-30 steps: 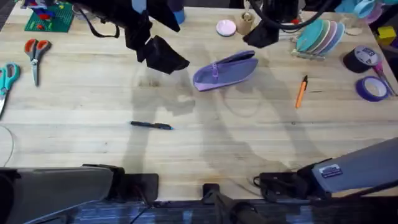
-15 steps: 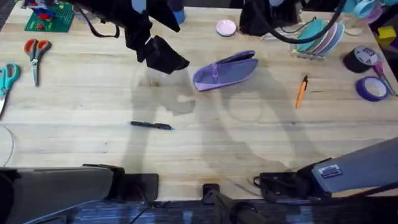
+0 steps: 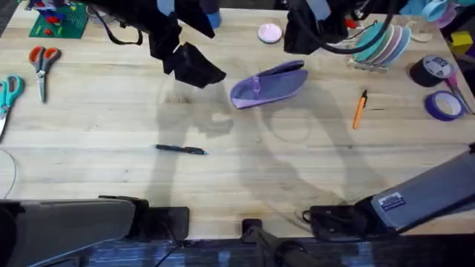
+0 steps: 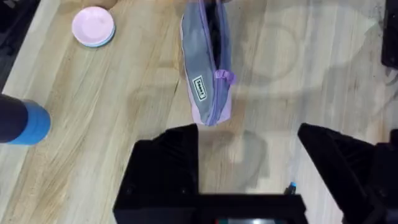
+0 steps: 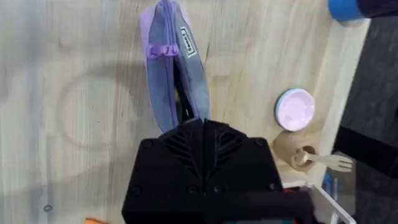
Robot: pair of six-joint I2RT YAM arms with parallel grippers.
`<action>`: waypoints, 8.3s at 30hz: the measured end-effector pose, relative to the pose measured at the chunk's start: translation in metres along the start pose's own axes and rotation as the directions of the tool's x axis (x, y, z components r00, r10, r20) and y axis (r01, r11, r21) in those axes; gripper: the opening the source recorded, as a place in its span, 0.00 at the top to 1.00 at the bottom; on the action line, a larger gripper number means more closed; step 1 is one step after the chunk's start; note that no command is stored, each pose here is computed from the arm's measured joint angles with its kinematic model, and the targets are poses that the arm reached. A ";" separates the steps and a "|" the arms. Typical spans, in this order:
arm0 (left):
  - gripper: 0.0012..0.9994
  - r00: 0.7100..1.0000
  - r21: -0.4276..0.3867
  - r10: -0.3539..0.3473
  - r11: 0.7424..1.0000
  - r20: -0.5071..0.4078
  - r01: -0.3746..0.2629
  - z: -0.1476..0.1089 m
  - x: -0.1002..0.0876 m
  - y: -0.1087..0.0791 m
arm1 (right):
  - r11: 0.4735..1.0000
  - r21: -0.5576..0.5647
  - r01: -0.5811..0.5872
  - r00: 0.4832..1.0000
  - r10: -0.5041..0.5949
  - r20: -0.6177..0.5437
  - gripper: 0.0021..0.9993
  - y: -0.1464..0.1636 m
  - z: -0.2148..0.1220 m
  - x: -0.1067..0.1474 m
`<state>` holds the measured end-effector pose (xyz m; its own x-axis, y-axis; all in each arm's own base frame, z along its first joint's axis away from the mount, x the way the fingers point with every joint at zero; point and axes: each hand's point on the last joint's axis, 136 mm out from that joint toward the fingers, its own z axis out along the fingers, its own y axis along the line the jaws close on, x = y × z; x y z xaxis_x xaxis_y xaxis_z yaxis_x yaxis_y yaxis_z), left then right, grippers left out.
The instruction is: Unzip the bag, pick up the pens from the table one at a time and place them inside, then zip the bag closed.
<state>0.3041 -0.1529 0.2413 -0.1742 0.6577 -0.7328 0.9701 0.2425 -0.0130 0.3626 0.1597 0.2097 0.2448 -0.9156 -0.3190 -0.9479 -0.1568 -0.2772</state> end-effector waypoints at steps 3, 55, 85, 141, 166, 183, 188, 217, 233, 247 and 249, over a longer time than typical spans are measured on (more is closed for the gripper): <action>0.00 1.000 0.000 0.000 1.000 0.000 0.000 0.000 0.000 0.000 | 1.000 -0.025 -0.008 1.000 0.008 -0.003 0.97 0.000 0.010 0.003; 0.01 1.000 0.000 0.000 1.000 0.000 0.000 0.000 0.000 0.000 | 0.961 -0.263 -0.081 0.996 0.073 -0.042 0.39 0.016 0.111 0.034; 0.01 1.000 0.000 0.000 1.000 0.000 0.000 0.000 0.000 0.000 | 0.964 -0.255 -0.074 0.997 0.066 -0.038 0.00 0.014 0.112 0.034; 0.01 1.000 0.000 0.000 1.000 0.000 0.000 0.000 0.000 0.000 | -0.311 0.372 -0.875 -0.246 0.946 0.211 0.00 0.059 -0.144 0.167; 0.01 1.000 0.000 0.000 1.000 0.000 0.000 0.000 0.000 0.000 | -0.453 0.414 -0.790 -0.428 0.890 0.157 0.00 0.088 -0.117 0.182; 0.01 1.000 0.000 0.000 1.000 0.000 0.000 0.000 0.000 0.000 | -0.606 0.465 -0.645 -0.596 0.780 0.191 0.00 0.119 -0.037 0.224; 0.01 1.000 0.000 0.000 1.000 0.000 0.000 0.000 0.000 0.000 | -0.622 0.469 -0.627 -0.601 0.769 0.217 0.00 0.123 -0.022 0.233; 0.01 1.000 0.000 0.000 1.000 0.000 0.000 0.000 0.000 0.000 | -0.685 0.461 -0.564 -0.642 0.715 0.276 0.00 0.145 0.038 0.274; 0.01 1.000 0.000 0.000 1.000 0.000 0.000 0.000 0.000 0.000 | -0.690 0.446 -0.569 -0.669 0.705 0.237 0.13 0.144 0.051 0.276; 0.01 1.000 0.000 0.000 1.000 0.000 0.000 0.000 0.000 0.000 | -0.686 0.482 -0.545 -0.668 0.703 0.246 0.94 0.147 0.047 0.282; 0.01 1.000 0.000 0.000 1.000 0.000 0.000 0.000 0.000 0.000 | -0.684 0.486 -0.544 -0.666 0.704 0.246 0.96 0.147 0.046 0.283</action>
<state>0.3041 -0.1529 0.2413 -0.1745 0.6578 -0.7327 0.9701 0.2425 -0.0134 0.3018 -0.1049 0.0369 -0.7804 0.5903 -0.2061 0.6144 0.7853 -0.0770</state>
